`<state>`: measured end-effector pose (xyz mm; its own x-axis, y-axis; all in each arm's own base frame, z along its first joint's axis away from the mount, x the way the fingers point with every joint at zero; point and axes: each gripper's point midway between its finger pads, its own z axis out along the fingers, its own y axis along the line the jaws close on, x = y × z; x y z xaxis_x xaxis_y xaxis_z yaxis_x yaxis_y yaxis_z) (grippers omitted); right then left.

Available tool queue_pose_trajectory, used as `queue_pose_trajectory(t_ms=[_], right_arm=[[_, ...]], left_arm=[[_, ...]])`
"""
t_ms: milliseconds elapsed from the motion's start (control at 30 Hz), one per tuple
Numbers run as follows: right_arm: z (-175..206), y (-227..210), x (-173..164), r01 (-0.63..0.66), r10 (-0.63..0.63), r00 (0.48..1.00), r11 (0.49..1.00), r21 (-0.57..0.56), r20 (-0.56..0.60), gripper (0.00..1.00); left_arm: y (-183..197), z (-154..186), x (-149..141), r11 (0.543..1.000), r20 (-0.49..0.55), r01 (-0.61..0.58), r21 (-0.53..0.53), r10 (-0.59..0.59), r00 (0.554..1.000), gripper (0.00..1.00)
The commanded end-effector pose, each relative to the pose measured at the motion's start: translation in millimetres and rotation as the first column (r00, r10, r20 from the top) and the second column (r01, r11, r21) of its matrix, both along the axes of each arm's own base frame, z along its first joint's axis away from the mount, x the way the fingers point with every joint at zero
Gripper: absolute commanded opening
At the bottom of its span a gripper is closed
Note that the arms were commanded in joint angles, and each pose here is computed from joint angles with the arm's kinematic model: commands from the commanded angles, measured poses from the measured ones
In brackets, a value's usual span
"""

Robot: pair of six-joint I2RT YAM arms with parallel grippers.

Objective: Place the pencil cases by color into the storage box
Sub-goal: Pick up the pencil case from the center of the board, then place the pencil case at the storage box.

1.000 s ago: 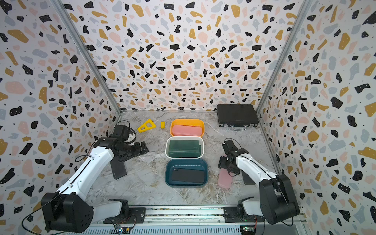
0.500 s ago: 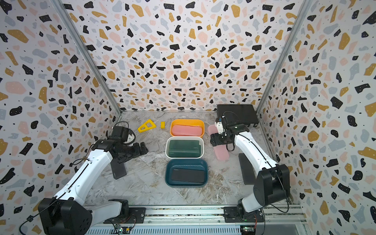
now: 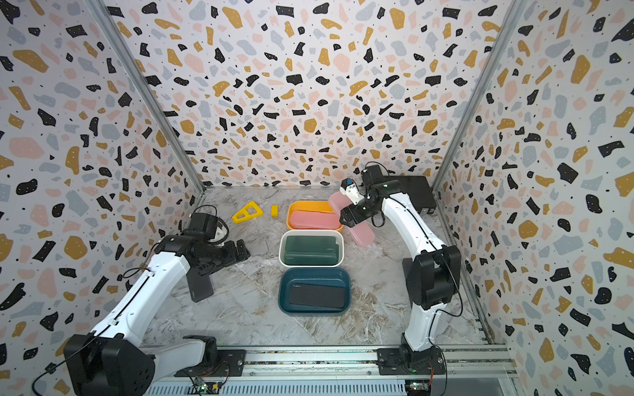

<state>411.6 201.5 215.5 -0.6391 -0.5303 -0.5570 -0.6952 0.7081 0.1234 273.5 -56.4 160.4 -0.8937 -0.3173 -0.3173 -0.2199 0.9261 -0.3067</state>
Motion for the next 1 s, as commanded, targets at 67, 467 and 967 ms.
queue_pose_trajectory(t_ms=[67, 467, 967], right_arm=[[28, 22, 6, -0.14, 0.139, 0.985, 0.99, 0.001, 0.1, 0.6], [30, 60, 41, -0.312, 0.335, 0.9, 0.942, -0.124, 0.28, 0.59], [14, 90, 92, -0.374, 0.454, 0.788, 0.89, -0.261, 0.417, 0.59]], left_arm=[[1, 4, -7, 1.0, 0.003, -0.005, 0.012, 0.005, 1.0, 1.0], [1, 4, -14, 1.0, -0.007, -0.004, 0.019, 0.004, 1.0, 1.0], [0, -1, -18, 1.0, -0.029, -0.002, 0.023, 0.002, 1.0, 1.0]])
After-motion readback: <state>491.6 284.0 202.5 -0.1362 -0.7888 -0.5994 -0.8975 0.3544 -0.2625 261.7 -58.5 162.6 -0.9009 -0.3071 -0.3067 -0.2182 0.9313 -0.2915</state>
